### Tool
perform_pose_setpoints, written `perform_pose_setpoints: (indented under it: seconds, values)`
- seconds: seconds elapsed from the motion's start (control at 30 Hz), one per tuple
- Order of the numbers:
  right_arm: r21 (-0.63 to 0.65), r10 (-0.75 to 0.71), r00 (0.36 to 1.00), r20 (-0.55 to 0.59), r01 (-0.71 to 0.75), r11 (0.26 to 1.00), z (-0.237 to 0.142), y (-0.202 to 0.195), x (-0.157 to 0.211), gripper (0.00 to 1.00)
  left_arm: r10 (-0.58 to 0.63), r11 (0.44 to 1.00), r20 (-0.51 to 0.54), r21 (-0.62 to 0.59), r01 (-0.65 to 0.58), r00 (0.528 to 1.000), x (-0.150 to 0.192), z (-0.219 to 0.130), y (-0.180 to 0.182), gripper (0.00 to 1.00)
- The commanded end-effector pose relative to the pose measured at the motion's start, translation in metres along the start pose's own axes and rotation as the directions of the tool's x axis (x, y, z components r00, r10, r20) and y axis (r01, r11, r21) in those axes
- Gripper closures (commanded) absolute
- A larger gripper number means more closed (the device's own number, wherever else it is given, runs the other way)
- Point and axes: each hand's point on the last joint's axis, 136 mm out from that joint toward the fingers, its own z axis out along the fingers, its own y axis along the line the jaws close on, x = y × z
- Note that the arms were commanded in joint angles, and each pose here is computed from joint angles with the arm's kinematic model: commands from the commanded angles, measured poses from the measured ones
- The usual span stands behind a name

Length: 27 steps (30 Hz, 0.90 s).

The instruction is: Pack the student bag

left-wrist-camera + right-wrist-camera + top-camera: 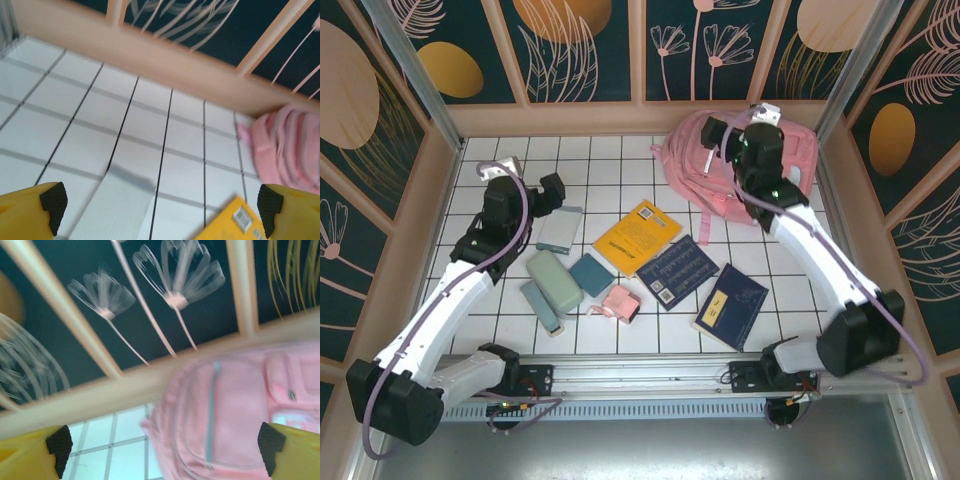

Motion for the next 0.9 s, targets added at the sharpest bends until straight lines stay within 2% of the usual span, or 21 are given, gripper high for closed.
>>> perform_pose_setpoints:
  seconds: [0.0, 0.1, 0.17, 0.27, 0.43, 0.57, 0.77, 0.87]
  values:
    - [0.088, 0.014, 0.97, -0.244, 0.007, 0.996, 0.049, 0.0, 0.064, 0.01, -0.006, 1.0, -0.23, -0.025, 0.0, 0.973, 0.044, 0.002, 0.005, 0.01]
    - [0.15, -0.012, 0.924, -0.382, 0.075, 0.986, 0.098, -0.004, 0.101, 0.02, 0.02, 0.999, -0.286, 0.042, -0.009, 0.958, 0.067, -0.004, 0.004, 0.01]
    - [0.18, -0.009, 0.909, -0.417, 0.092, 0.979, 0.123, -0.01, 0.118, 0.12, 0.041, 0.995, -0.273, 0.096, -0.015, 0.961, 0.074, -0.012, 0.003, 0.01]
    - [0.206, 0.003, 0.896, -0.444, 0.099, 0.974, 0.16, -0.01, 0.139, 0.22, 0.065, 0.995, -0.229, 0.087, -0.046, 0.971, 0.074, -0.021, 0.014, 0.01]
    - [0.234, 0.013, 0.897, -0.441, 0.1, 0.967, 0.202, -0.01, 0.157, 0.28, 0.077, 0.997, -0.24, 0.047, -0.068, 0.968, 0.088, -0.019, 0.029, 0.01]
    - [0.354, 0.01, 0.921, -0.388, 0.139, 0.925, 0.212, -0.035, 0.148, 0.28, 0.077, 0.997, -0.257, 0.043, -0.069, 0.963, 0.091, -0.017, 0.029, 0.01]
    - [0.303, 0.02, 0.94, -0.34, 0.089, 0.949, 0.196, -0.038, 0.126, 0.28, 0.081, 0.996, -0.255, 0.047, -0.072, 0.964, 0.091, -0.013, 0.027, 0.01]
    - [0.333, 0.072, 0.938, -0.339, 0.049, 0.942, 0.195, -0.057, 0.118, 0.29, 0.081, 0.996, -0.258, 0.05, -0.071, 0.963, 0.09, -0.01, 0.025, 0.01]
